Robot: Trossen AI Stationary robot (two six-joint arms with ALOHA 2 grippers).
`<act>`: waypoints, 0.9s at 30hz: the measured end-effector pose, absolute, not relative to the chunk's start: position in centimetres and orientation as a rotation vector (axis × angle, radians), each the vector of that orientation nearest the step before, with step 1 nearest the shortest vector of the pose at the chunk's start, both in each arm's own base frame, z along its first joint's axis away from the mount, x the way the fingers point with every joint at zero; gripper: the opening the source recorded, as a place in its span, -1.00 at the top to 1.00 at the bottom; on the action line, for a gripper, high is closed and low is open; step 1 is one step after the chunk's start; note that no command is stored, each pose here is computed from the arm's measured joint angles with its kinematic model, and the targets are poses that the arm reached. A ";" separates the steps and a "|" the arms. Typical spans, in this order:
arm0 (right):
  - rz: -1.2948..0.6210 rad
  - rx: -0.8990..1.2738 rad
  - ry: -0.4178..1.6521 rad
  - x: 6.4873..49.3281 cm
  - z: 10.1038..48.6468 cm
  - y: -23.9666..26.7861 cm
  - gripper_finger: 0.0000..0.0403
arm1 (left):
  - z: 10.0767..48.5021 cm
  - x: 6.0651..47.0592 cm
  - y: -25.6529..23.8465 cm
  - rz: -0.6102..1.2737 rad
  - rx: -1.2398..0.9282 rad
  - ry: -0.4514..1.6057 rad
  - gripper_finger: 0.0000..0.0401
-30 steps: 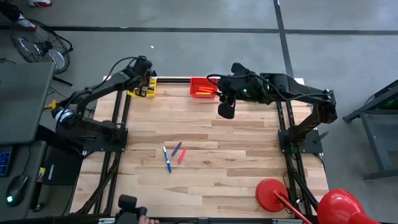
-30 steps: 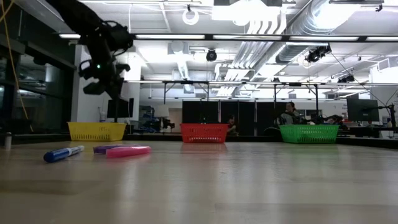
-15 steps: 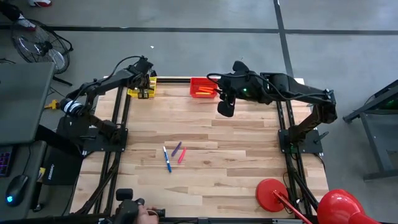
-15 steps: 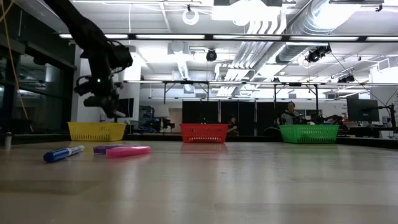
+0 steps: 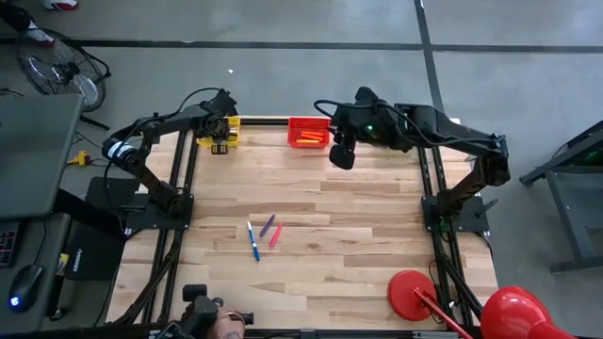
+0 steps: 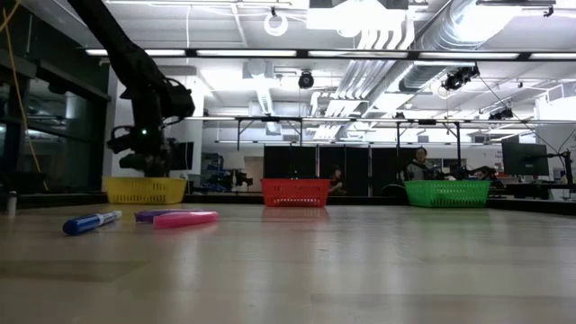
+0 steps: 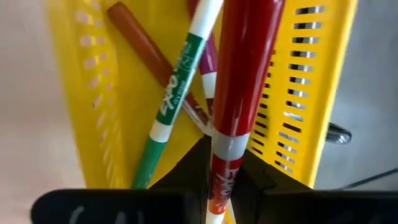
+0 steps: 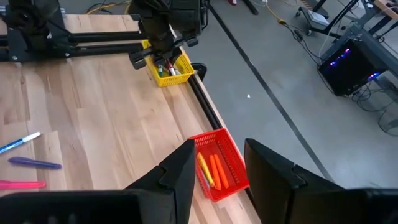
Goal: Pick & Place Markers
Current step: Put the red marker into the yellow bin
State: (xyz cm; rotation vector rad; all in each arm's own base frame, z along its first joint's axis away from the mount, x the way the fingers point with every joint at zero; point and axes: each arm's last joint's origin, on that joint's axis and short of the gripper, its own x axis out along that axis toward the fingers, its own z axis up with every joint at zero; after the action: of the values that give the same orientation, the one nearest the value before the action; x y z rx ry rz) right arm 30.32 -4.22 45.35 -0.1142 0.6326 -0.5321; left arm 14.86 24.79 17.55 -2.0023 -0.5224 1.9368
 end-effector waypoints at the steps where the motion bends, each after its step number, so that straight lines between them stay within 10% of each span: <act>1: -0.533 -0.114 0.633 30.3 45.3 -4.3 0.37 | 17.6 14.9 24.8 1.930 -2.003 -0.528 0.79; 27: -0.497 -0.103 0.647 30.3 45.2 -4.2 0.37 | 18.8 15.1 25.1 1.798 -1.982 -0.520 0.77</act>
State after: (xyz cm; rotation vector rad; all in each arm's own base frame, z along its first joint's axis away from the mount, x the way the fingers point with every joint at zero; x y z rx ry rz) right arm 30.28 -4.22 45.22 -0.1028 0.6466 -0.4969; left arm 15.12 25.06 18.84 -1.9819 -0.5198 1.7983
